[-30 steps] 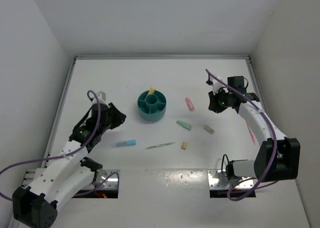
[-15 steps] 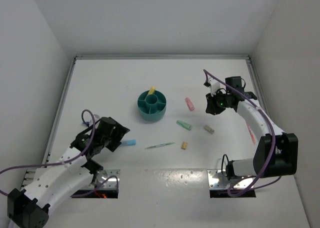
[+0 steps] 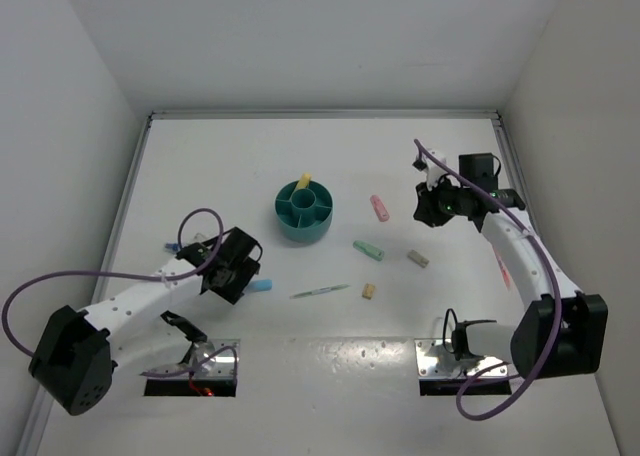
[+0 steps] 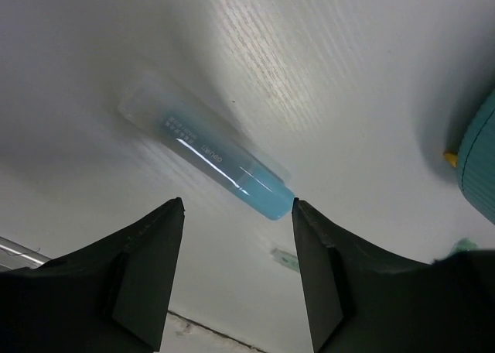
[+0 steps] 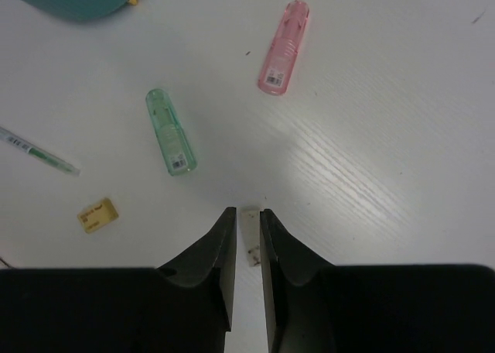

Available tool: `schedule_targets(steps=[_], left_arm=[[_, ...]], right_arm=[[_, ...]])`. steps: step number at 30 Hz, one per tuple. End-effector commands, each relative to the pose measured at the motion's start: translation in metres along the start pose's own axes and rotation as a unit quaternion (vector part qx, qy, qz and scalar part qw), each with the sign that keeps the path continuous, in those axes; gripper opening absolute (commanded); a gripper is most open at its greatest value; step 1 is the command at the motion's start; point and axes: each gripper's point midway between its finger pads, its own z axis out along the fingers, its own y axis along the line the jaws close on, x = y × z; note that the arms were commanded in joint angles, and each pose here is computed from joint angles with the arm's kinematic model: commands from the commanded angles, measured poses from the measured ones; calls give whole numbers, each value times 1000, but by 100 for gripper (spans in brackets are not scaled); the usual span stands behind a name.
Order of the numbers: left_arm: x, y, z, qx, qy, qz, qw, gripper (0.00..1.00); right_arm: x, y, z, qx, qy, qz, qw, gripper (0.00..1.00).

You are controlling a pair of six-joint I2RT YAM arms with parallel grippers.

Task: Sort the stationery into containers
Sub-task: Pick up the stationery from the center of the board.

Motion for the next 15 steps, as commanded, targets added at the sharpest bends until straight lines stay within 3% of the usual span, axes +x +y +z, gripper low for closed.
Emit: schedule_targets(steps=[1, 15], left_arm=[[-3, -9, -3, -11, -12, -21, 1000, 63], [-8, -1, 23, -98, -32, -17, 995, 63]], right_arm=[[-16, 8, -11, -7, -36, -23, 999, 19], [-23, 12, -23, 4, -60, -37, 998, 19]])
